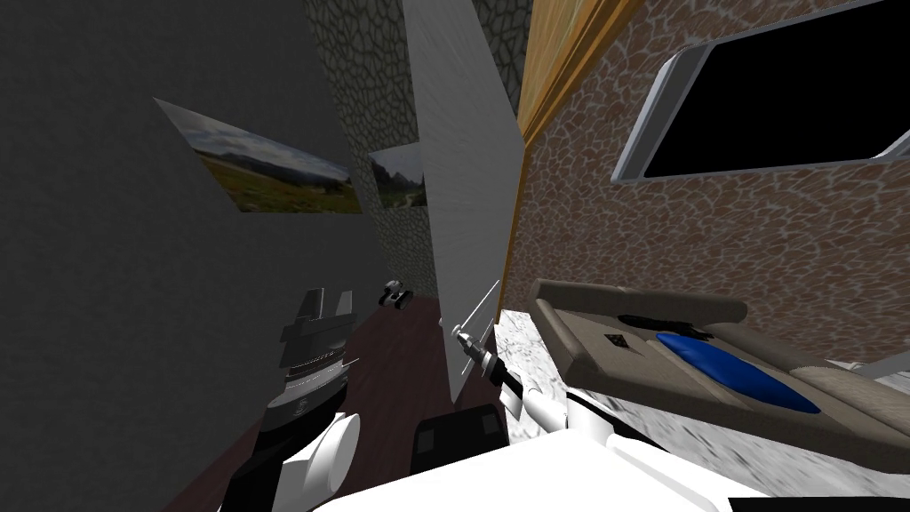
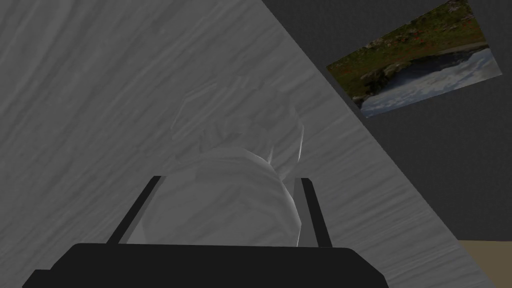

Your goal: Push the door open

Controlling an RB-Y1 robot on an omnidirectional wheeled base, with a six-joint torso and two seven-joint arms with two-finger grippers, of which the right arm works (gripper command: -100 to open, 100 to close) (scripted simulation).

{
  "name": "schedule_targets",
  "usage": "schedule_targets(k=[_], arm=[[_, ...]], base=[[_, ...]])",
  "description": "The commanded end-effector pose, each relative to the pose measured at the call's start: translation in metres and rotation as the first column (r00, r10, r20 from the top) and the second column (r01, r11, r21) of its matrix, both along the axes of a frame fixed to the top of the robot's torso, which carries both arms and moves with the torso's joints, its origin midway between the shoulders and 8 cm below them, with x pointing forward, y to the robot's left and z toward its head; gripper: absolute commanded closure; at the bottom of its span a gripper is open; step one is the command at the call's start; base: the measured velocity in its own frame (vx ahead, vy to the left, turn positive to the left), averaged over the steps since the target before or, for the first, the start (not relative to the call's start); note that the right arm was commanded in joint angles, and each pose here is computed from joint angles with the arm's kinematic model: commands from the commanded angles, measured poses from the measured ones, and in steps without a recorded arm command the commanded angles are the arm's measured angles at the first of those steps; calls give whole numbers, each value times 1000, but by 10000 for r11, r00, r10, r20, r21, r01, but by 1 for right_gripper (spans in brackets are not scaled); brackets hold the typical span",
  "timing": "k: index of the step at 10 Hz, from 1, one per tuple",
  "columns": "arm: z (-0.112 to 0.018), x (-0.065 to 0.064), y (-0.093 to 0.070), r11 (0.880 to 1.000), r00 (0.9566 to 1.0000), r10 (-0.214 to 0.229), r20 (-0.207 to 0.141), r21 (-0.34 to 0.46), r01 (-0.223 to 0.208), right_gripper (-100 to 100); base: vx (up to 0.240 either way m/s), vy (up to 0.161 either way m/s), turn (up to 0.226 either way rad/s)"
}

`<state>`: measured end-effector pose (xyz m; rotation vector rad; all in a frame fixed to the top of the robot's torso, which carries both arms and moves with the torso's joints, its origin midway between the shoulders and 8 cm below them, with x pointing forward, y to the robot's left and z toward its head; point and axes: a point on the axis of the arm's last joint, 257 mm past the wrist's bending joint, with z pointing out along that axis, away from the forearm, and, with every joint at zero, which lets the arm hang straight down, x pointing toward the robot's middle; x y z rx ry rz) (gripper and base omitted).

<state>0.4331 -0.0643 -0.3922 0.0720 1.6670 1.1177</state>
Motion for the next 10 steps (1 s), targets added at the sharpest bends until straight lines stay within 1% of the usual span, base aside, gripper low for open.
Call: schedule_targets(k=[1,2,3,4,5,6,7,8,9,10], arm=[[3,4,-3,9993,9998,-73,-209,357,80,100],[3,5,-1,9976,9989,-86,-454,682,117,100],[3,5,-1,9971,9987,-81,-509,751,119,100],[3,5,1,9935,9968,-81,-794,1128,171,100],[3,5,1,9932,9967,-78,-814,1153,172,100],[3,5,2,9878,9938,-65,-1108,1541,236,100],[4,6,4,9831,9914,-59,-1307,1809,297,100],[4,6,4,9803,9899,-34,-1421,1951,314,100],[4,6,6,9729,9860,-5,-1669,2280,391,100],[4,6,6,9713,9851,8,-1719,2343,401,100]], base=[[40,33,-24],[39,32,-36],[23,26,-10],[28,29,-41],[30,26,-24],[42,23,-39],[57,42,-56],[39,34,-23],[51,29,-43],[37,24,-15]])
